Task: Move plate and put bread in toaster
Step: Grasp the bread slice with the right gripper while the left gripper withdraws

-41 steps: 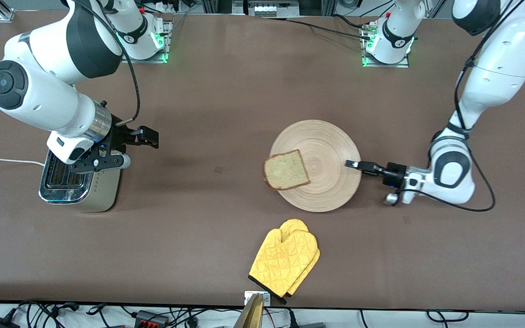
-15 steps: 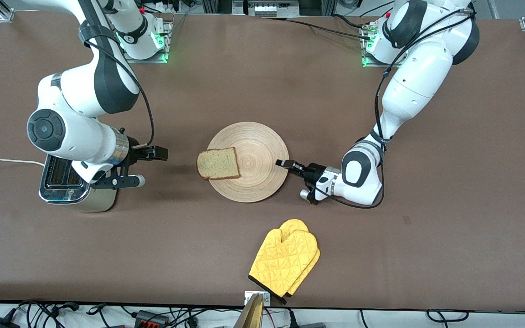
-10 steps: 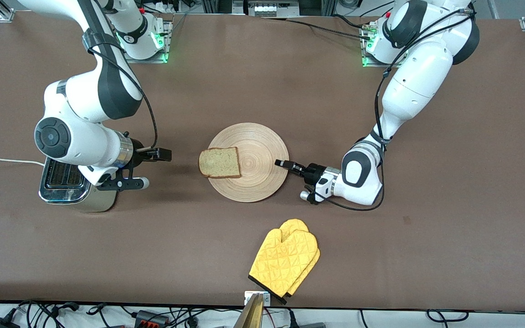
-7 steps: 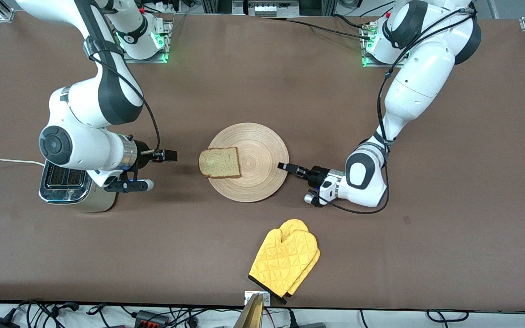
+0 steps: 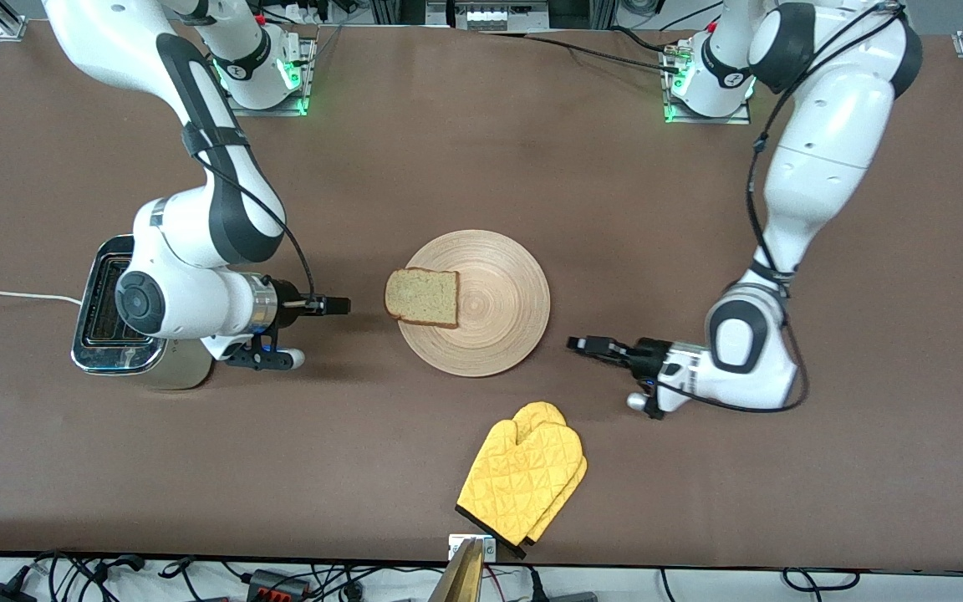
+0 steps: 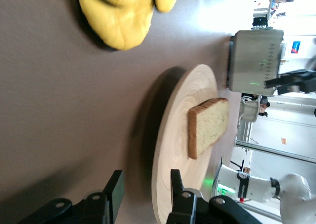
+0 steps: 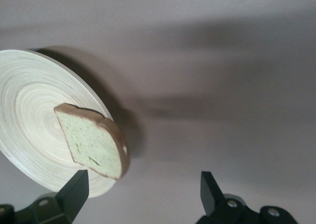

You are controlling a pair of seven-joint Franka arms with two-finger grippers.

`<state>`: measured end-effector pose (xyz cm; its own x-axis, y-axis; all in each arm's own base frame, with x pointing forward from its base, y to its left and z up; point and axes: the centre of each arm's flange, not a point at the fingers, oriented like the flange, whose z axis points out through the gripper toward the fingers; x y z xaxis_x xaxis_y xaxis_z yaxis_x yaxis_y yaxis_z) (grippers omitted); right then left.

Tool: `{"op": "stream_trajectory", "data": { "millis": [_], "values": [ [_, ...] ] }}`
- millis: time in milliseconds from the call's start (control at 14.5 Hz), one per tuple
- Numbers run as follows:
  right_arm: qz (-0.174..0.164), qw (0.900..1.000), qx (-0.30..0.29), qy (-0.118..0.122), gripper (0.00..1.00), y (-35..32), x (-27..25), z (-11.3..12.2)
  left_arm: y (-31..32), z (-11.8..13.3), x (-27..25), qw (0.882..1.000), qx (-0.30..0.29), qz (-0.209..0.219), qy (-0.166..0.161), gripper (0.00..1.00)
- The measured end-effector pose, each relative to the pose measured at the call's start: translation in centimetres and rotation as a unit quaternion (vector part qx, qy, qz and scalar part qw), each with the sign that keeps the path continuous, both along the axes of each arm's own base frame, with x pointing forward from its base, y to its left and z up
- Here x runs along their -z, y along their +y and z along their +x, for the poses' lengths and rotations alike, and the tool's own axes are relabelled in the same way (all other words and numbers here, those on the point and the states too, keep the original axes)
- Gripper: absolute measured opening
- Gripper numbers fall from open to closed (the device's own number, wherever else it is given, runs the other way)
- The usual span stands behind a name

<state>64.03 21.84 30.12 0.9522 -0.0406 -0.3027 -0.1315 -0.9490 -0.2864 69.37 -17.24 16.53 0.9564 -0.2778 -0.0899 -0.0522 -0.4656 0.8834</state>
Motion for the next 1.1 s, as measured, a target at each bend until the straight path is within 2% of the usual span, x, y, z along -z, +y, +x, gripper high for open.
{"op": "stream_trajectory", "data": {
  "millis": [206,412,550,825,1100],
  "values": [
    [0.025,1.000,0.014,0.001,1.00,2.1,1.8,-0.2,4.5,0.9,-2.1,1.000,0.010,-0.001,0.000,0.47],
    [0.026,1.000,0.008,-0.001,1.00,3.8,2.8,-0.6,6.9,1.0,-3.0,0.999,0.036,0.013,-0.001,0.47],
    [0.024,1.000,0.005,0.002,0.97,4.5,3.7,-0.9,8.8,1.9,-5.1,0.998,0.052,0.037,-0.018,0.49],
    [0.017,1.000,0.000,0.018,0.91,5.1,6.3,-1.5,13.6,2.7,-9.9,0.993,0.068,0.091,-0.028,0.52],
    [0.016,0.999,-0.004,0.029,0.82,5.9,7.7,-2.0,17.6,1.7,-14.4,0.982,0.077,0.174,0.007,0.54]
  ]
}}
